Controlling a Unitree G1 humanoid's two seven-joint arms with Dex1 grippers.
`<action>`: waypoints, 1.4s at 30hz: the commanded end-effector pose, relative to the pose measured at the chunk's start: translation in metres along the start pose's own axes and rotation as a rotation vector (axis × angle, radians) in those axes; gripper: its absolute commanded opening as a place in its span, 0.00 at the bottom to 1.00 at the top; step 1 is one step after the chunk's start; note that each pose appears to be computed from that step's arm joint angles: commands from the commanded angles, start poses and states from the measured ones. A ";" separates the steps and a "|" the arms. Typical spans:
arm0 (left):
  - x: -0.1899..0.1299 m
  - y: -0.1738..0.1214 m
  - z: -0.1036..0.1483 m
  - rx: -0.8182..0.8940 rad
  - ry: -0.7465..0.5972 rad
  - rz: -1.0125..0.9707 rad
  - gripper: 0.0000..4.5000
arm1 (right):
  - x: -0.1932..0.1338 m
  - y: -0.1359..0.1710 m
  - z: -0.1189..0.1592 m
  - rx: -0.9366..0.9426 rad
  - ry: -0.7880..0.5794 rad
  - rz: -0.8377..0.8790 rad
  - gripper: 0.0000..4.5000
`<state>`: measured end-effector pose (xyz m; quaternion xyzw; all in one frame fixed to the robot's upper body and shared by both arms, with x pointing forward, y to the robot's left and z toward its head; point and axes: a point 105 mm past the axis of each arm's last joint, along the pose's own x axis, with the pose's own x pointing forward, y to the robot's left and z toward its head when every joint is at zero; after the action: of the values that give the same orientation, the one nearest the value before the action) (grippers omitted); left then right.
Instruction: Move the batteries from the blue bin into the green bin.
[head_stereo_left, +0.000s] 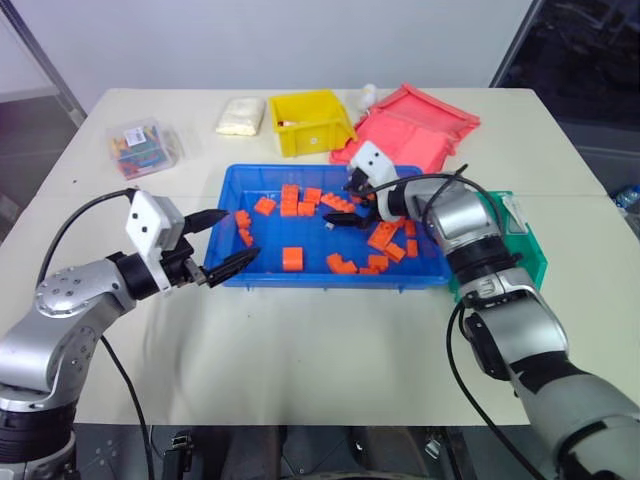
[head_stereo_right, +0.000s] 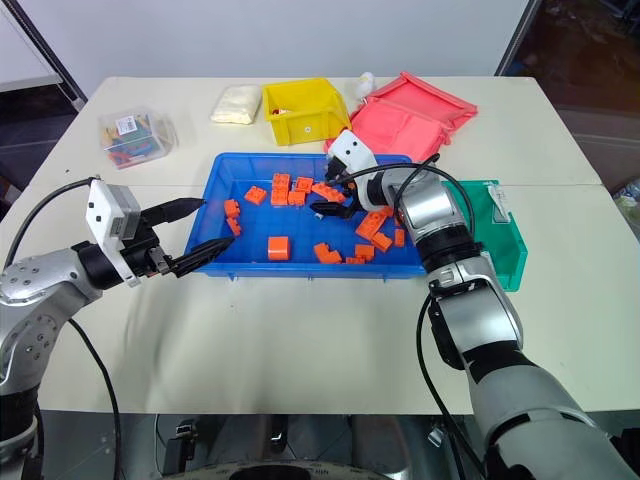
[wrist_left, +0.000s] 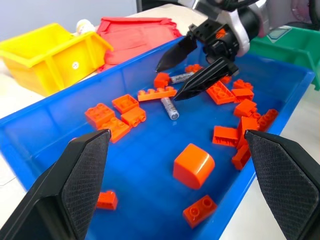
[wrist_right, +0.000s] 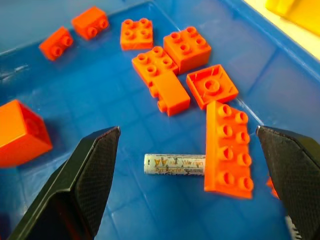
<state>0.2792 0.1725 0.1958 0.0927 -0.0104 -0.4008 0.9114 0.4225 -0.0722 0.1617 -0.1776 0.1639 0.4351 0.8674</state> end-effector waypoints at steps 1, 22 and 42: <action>-0.001 -0.001 0.005 0.025 -0.019 0.005 1.00 | 0.002 -0.004 0.017 0.051 -0.053 -0.028 0.99; 0.001 -0.006 0.002 0.014 -0.026 0.023 1.00 | 0.027 -0.011 0.007 0.039 -0.016 -0.132 0.15; 0.003 -0.007 0.002 0.009 -0.035 0.022 1.00 | 0.004 -0.039 0.012 -0.197 0.023 -0.242 0.83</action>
<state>0.2792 0.1699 0.1865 0.0769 -0.0061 -0.3852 0.9196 0.4569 -0.0912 0.1633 -0.2854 0.1301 0.3355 0.8883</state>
